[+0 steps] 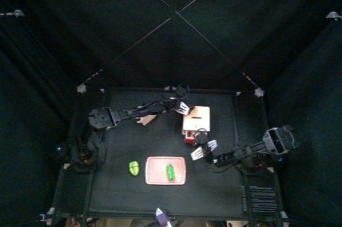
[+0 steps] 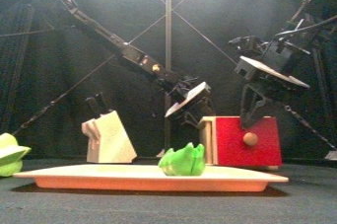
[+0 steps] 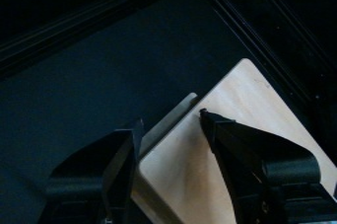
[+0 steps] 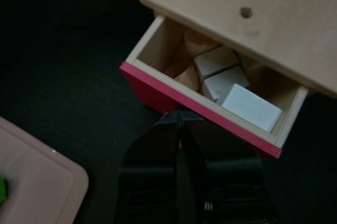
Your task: Grab pea
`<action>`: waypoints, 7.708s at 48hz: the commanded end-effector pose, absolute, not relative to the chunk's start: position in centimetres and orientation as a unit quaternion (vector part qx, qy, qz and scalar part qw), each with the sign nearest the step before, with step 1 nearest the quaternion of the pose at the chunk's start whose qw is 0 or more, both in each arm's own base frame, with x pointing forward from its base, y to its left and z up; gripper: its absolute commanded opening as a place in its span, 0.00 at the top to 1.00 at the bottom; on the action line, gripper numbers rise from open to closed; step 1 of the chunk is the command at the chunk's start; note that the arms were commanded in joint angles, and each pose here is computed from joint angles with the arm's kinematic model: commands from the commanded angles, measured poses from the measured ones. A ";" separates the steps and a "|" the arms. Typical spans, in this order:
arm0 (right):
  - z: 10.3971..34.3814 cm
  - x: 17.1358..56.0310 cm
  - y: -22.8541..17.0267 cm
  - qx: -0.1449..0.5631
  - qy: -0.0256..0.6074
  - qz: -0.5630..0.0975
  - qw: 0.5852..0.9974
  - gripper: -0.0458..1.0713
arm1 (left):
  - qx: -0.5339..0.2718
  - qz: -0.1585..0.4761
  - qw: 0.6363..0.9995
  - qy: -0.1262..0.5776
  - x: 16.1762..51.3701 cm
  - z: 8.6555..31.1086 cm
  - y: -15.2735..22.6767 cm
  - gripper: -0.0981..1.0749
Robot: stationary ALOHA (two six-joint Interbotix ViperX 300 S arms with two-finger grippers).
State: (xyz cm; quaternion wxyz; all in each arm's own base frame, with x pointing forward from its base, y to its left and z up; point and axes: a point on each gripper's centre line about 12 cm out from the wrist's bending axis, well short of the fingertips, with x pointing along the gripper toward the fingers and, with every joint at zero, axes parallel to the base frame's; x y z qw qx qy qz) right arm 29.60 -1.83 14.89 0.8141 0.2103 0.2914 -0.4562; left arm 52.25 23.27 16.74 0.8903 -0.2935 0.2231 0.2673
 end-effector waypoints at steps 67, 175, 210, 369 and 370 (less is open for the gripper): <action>18.6 30.8 -3.4 0.222 0.231 -0.432 0.843 0.61 | -0.219 0.242 0.935 0.139 50.8 26.3 22.6 0.18; 18.1 37.2 7.9 0.379 0.304 -0.278 0.829 0.53 | -0.089 -0.050 0.993 -0.059 23.3 28.7 -0.4 0.18; 15.6 39.7 9.1 0.395 0.327 -0.275 0.813 0.15 | -0.121 0.001 0.992 -0.047 22.9 27.3 1.5 0.18; 14.9 44.6 10.3 0.311 0.404 -0.351 0.785 0.33 | -0.148 0.027 0.988 -0.035 22.5 26.0 2.3 0.18; 14.9 44.6 10.3 0.310 0.404 -0.351 0.786 0.33 | -0.148 0.027 0.988 -0.035 22.5 26.0 2.3 0.18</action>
